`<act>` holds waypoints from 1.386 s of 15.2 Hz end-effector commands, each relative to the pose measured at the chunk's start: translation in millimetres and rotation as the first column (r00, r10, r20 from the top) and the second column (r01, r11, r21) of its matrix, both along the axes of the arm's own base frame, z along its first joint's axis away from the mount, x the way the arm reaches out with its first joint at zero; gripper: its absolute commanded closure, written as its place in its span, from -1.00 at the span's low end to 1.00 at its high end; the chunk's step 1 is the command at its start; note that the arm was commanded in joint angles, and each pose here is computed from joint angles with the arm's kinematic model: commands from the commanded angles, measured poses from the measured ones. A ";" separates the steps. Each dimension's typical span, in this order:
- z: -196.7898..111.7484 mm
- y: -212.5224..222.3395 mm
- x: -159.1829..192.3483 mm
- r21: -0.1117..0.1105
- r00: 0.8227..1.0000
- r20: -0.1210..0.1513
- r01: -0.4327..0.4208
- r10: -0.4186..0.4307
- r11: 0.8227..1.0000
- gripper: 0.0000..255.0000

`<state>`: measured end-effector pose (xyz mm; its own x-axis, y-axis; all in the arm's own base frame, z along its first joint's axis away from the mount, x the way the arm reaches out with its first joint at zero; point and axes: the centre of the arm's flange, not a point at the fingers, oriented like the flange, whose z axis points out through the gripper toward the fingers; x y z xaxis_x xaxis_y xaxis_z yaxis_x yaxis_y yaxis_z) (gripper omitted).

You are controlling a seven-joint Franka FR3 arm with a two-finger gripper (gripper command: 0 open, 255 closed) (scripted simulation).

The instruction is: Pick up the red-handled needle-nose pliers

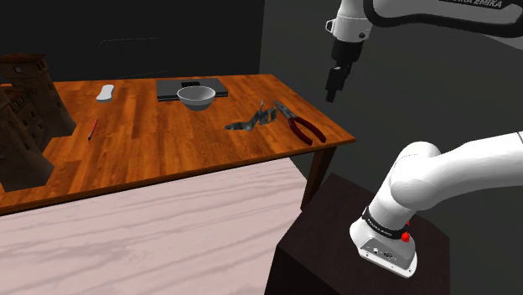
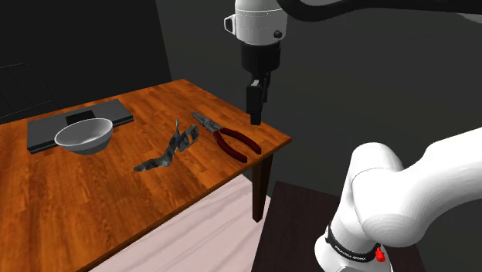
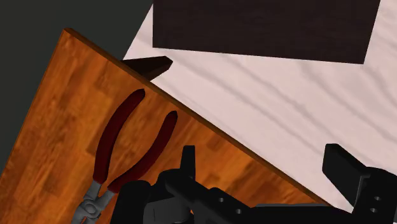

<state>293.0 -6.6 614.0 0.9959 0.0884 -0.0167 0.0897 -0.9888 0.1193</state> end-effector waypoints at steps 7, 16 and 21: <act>-41.1 -55.0 45.2 0.029 0.998 0.001 0.059 -0.059 0.998 -1.00; -105.5 -140.1 107.0 0.071 0.989 0.000 0.147 -0.147 0.987 -1.00; -142.8 -188.4 138.1 0.095 0.981 -0.002 0.195 -0.195 0.976 -1.00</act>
